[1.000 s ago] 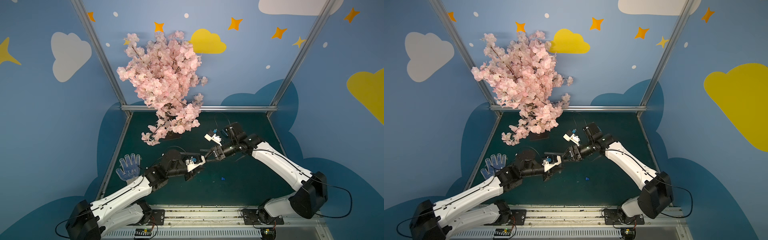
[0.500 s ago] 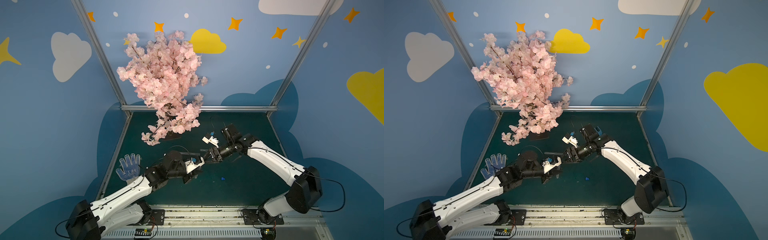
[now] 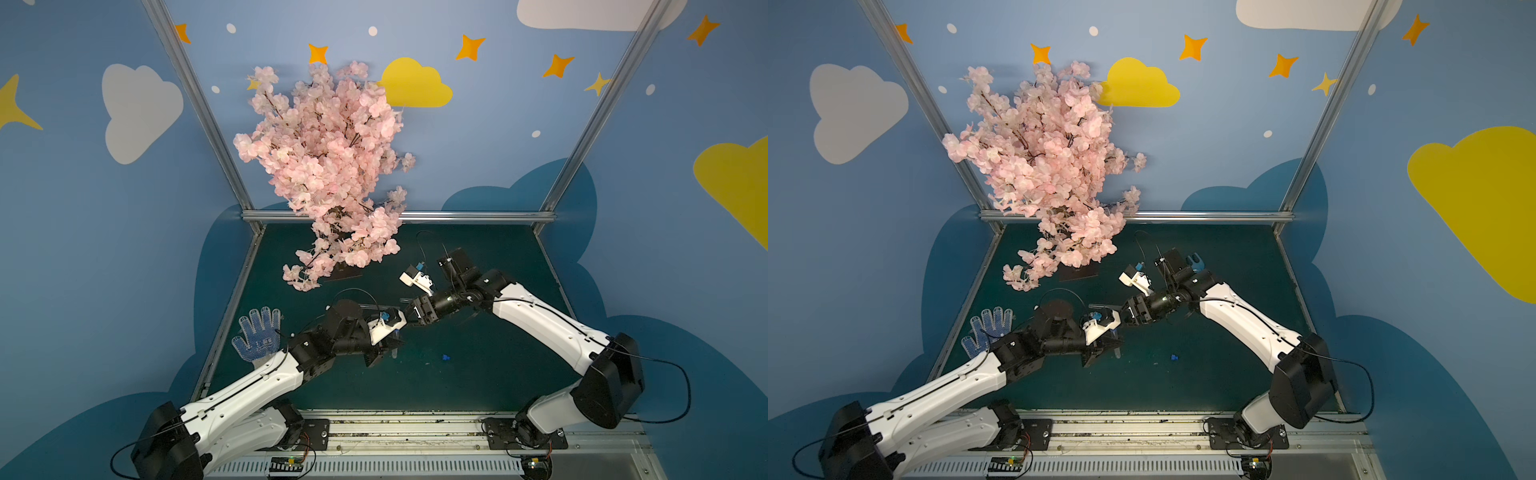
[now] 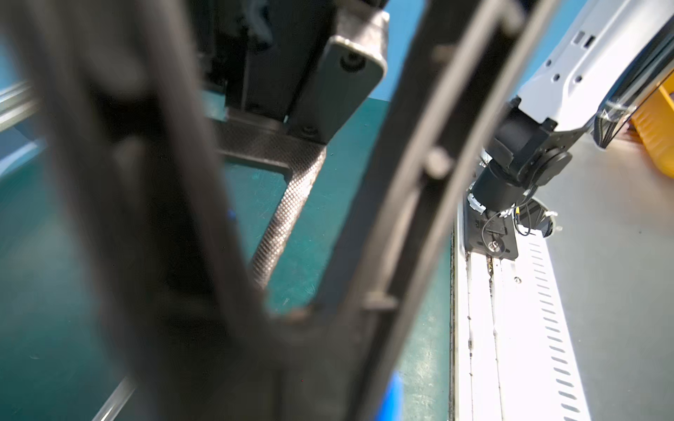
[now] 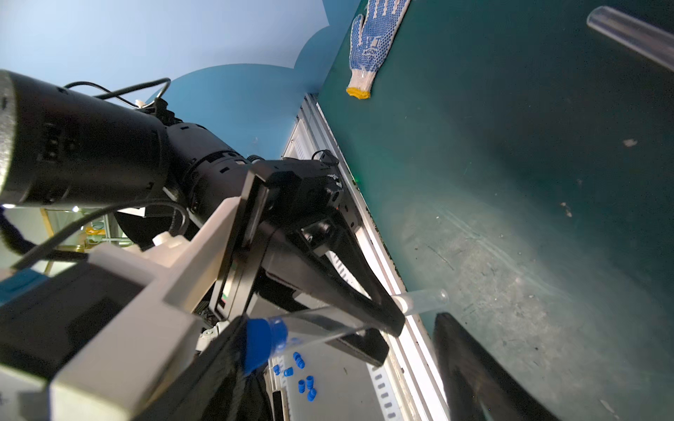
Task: Insert stoppers into test tubes
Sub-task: Insert the stopper into the test tube.
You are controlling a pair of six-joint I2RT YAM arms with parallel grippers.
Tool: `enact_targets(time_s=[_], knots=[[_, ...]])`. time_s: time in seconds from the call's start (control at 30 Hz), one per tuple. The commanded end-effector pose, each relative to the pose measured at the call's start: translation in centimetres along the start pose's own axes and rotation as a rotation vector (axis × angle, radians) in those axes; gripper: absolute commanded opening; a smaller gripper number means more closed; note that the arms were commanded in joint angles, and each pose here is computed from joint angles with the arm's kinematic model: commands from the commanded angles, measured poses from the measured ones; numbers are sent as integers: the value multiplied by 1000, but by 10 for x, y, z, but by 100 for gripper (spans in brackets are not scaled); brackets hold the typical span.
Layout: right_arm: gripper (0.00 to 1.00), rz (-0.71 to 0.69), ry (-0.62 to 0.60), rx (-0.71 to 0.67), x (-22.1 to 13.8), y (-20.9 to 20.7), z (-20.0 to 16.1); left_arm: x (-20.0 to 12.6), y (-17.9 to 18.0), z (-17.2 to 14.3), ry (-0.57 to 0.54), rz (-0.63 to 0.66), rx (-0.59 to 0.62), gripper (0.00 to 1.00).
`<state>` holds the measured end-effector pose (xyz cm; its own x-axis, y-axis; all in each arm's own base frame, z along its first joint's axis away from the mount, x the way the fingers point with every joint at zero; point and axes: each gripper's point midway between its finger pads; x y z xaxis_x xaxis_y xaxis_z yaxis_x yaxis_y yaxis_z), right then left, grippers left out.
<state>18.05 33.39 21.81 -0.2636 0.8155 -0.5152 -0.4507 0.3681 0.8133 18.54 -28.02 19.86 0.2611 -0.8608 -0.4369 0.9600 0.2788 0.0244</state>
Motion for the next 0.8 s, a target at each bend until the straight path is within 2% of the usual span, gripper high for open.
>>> enact_targets(time_s=[0.0, 0.13, 0.23, 0.57, 0.67, 0.77], knots=[[79, -497, 201, 172, 10, -122, -68, -114, -11, 218, -801, 120, 416, 2], [79, -566, 237, 157, 6, -135, -77, -105, -8, 209, -746, 82, 371, 2], [79, -558, 261, 152, 11, -135, -81, -96, -7, 201, -710, 47, 333, 2], [79, -194, 253, 238, 48, -94, -82, -67, 9, 182, -632, 52, 305, 2], [79, -174, 228, 266, 43, -95, -79, -58, 13, 170, -586, 52, 304, 2], [79, -119, 148, 288, 26, -90, -63, -45, 14, 152, -525, 42, 296, 2]])
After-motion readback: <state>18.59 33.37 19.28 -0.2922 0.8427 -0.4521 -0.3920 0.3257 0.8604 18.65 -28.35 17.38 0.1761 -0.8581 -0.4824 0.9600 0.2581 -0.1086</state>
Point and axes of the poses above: each gripper's point midway between its finger pads, its own x axis out along the fingers, its own y axis along the line the jaws close on, z = x × y, and after that the axes turned 5 degrees about x, right-handed
